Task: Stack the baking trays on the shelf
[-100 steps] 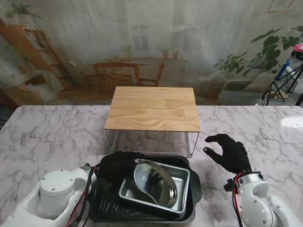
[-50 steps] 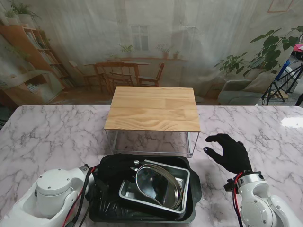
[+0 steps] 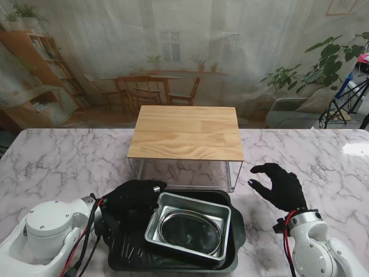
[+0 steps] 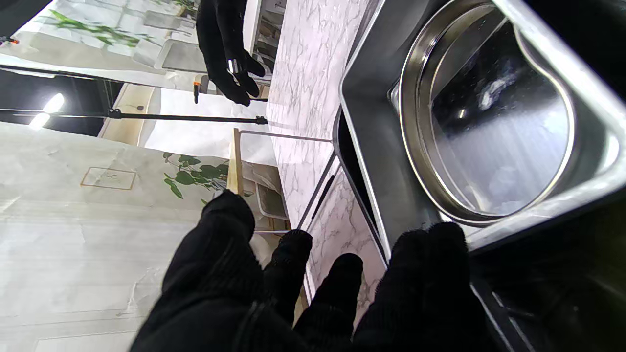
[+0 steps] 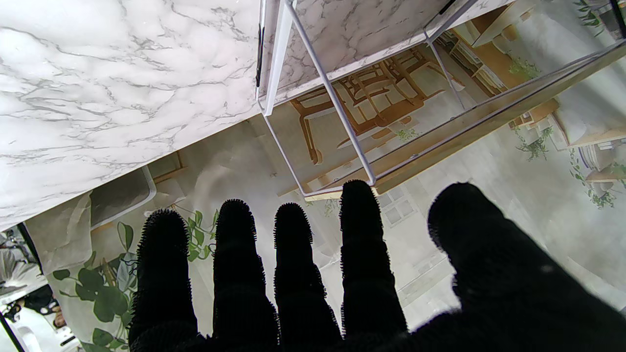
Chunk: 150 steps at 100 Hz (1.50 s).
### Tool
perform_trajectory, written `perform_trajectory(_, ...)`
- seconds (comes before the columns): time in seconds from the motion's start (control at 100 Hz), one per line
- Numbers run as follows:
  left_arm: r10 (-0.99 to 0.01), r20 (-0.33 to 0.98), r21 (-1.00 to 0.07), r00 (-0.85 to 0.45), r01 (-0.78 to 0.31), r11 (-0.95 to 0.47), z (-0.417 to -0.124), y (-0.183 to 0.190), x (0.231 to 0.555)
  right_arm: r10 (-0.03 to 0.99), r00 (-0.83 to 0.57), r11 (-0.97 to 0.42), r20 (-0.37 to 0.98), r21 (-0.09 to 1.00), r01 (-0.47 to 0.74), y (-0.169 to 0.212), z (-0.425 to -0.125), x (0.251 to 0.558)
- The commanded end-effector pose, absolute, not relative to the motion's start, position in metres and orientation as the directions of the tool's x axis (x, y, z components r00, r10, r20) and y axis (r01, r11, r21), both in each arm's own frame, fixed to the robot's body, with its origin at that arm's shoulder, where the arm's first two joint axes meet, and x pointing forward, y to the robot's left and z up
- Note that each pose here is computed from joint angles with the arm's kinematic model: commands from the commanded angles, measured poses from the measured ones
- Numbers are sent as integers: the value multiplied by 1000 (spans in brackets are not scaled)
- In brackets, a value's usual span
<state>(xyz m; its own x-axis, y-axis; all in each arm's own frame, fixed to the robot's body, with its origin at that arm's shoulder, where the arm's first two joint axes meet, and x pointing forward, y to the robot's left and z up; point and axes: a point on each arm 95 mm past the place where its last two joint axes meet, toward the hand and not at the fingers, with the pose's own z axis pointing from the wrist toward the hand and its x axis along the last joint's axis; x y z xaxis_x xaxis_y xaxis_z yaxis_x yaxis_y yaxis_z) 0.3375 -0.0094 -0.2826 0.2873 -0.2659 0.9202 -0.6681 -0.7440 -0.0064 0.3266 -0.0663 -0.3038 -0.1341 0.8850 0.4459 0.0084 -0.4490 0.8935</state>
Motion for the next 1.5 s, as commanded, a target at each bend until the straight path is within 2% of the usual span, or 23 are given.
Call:
perform_trajectory(0.0, -260, 929, -10, 262, -687, -727, -275, -11, 336, 885, -129, -450, 448, 893, 14, -66, -306, 326)
perform_trajectory(0.16, -243, 943, -29, 226, -674, -738, -266, -7, 335, 884, -129, -452, 450, 892, 13, -66, -306, 326)
perform_trajectory(0.37, -189, 970, -59, 155, -600, -798, -248, 0, 334, 882, -129, -456, 454, 890, 10, -67, -306, 325)
perform_trajectory(0.74, -150, 984, -178, -101, -410, -894, -222, 42, 332, 879, -130, -463, 459, 886, 0, -66, -305, 324)
perform_trajectory(1.17, -216, 961, -243, -173, -154, -958, -243, 105, 340, 883, -124, -457, 453, 889, -4, -65, -305, 323)
perform_trajectory(1.36, -257, 958, -267, -126, -64, -962, -263, 124, 348, 884, -120, -456, 452, 890, 2, -63, -306, 324)
perform_trajectory(1.49, -286, 957, -288, -57, -44, -957, -278, 132, 354, 883, -118, -457, 454, 890, 4, -62, -306, 325)
